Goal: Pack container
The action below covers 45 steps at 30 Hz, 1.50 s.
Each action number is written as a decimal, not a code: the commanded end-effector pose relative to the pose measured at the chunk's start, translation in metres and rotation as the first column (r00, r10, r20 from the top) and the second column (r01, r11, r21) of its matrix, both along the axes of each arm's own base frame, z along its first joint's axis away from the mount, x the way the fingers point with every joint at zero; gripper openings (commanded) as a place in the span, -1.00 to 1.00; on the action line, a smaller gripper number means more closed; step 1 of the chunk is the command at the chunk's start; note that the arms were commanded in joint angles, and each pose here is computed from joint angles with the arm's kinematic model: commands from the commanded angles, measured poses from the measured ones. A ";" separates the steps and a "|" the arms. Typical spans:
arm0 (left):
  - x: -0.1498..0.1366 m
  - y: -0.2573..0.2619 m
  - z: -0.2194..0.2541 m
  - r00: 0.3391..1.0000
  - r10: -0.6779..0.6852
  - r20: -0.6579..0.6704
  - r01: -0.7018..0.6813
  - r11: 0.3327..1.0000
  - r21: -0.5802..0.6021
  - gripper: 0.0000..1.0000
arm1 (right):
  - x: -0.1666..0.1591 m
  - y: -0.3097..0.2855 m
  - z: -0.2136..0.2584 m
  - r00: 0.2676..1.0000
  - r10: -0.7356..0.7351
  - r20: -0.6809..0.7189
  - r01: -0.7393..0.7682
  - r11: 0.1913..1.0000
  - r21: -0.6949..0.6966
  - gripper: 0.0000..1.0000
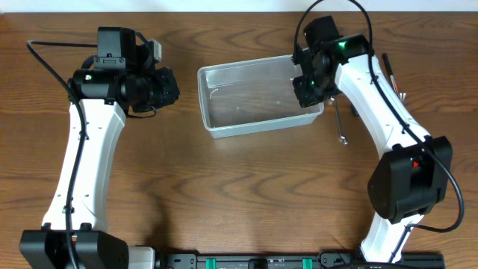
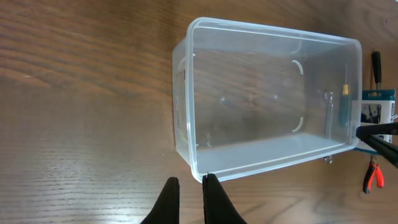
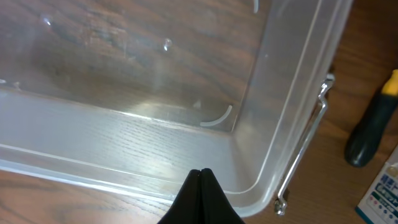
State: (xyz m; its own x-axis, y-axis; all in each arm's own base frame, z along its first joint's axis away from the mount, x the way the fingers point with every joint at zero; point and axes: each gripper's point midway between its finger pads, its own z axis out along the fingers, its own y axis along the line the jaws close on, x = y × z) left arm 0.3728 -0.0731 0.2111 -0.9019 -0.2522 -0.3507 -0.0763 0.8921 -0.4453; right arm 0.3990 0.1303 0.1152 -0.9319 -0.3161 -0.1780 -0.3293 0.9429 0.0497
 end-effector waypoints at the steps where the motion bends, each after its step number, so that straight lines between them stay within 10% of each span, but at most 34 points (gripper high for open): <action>1: -0.002 0.001 0.001 1.000 0.007 -0.001 -0.007 1.000 0.007 -0.88 | -0.010 0.003 -0.011 0.999 0.015 -0.031 -0.015 1.000 -0.001 -0.97; 26: -0.005 0.001 -0.001 1.000 0.008 -0.018 -0.008 1.000 0.008 -0.85 | -0.030 0.018 -0.021 0.997 -0.008 -0.076 0.005 0.999 -0.041 -0.97; 28: -0.006 0.002 -0.001 1.000 0.008 -0.023 -0.008 1.000 0.009 -0.85 | -0.023 0.009 -0.018 0.998 -0.027 -0.049 0.023 0.997 -0.069 -0.58; 32: -0.007 0.004 -0.003 1.000 0.015 -0.026 -0.014 1.000 0.024 -0.55 | -0.007 -0.007 0.005 0.998 -0.067 0.003 0.067 0.994 -0.083 0.29; 39: -0.008 0.009 -0.005 0.999 0.029 -0.034 -0.027 0.998 0.051 0.57 | 0.017 -0.026 0.102 0.973 -0.125 0.194 0.132 0.991 -0.021 0.86; 45: -0.013 0.009 -0.007 0.998 0.029 -0.059 -0.026 0.998 0.052 0.79 | 0.011 -0.083 0.144 0.935 -0.205 0.290 0.251 0.959 -0.132 0.76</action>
State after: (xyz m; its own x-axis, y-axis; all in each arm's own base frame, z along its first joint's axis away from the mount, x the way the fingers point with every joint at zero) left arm 0.3624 -0.0656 0.2030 -0.9143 -0.2612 -0.3095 -0.1220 0.9064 -0.4045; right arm 0.4111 0.0795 0.2397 -0.9137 -0.1789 -0.3649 -0.1572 0.9836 -0.0885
